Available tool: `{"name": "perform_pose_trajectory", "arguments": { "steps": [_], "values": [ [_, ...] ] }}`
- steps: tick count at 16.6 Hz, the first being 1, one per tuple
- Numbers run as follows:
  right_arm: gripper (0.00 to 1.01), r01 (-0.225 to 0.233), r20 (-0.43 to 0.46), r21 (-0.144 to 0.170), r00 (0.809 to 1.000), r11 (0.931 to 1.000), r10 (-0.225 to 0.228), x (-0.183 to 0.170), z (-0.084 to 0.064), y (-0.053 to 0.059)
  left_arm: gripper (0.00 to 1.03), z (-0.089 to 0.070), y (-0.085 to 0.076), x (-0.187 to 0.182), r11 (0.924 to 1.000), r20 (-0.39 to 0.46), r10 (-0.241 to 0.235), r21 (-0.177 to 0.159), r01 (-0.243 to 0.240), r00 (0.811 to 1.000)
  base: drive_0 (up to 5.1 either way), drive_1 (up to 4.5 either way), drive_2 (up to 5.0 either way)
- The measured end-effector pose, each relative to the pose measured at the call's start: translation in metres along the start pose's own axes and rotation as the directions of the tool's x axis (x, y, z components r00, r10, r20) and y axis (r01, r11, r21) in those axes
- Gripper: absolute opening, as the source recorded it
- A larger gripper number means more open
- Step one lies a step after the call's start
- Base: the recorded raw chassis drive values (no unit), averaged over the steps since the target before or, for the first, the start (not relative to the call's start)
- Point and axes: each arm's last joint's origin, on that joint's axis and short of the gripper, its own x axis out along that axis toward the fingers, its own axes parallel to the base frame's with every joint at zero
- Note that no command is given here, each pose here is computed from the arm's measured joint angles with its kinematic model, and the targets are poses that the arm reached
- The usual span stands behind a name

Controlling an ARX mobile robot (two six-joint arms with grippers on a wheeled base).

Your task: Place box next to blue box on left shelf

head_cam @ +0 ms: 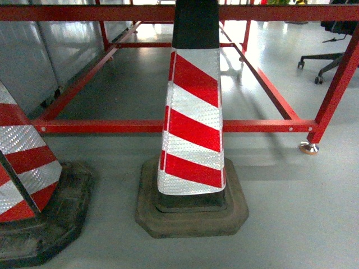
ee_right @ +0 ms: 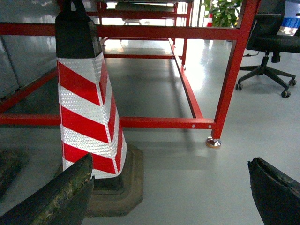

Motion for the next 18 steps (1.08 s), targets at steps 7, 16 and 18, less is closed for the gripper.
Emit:
{"name": "perform_pose_trajectory", "arguments": {
  "steps": [7,16,18],
  "values": [
    [0.98,0.0,0.0,0.0,1.0,1.0,0.0,0.0,0.0,0.0,0.98,0.0,0.0,0.0,1.0,0.0,0.0,0.0,0.0,1.0,0.0,0.0,0.0],
    [0.98,-0.001,0.0,-0.001,1.0,1.0,0.001,0.0,0.0,0.0,0.98,0.0,0.0001,0.0,1.0,0.0,0.002,0.0,-0.002,1.0,0.0,0.0,0.0],
    [0.98,-0.001,0.0,-0.002,1.0,1.0,0.001,0.0,0.0,0.0,0.98,-0.0001,-0.0001,0.0,1.0,-0.001,-0.003,0.002,0.003,1.0,0.0,0.0,0.0]
  ]
}}
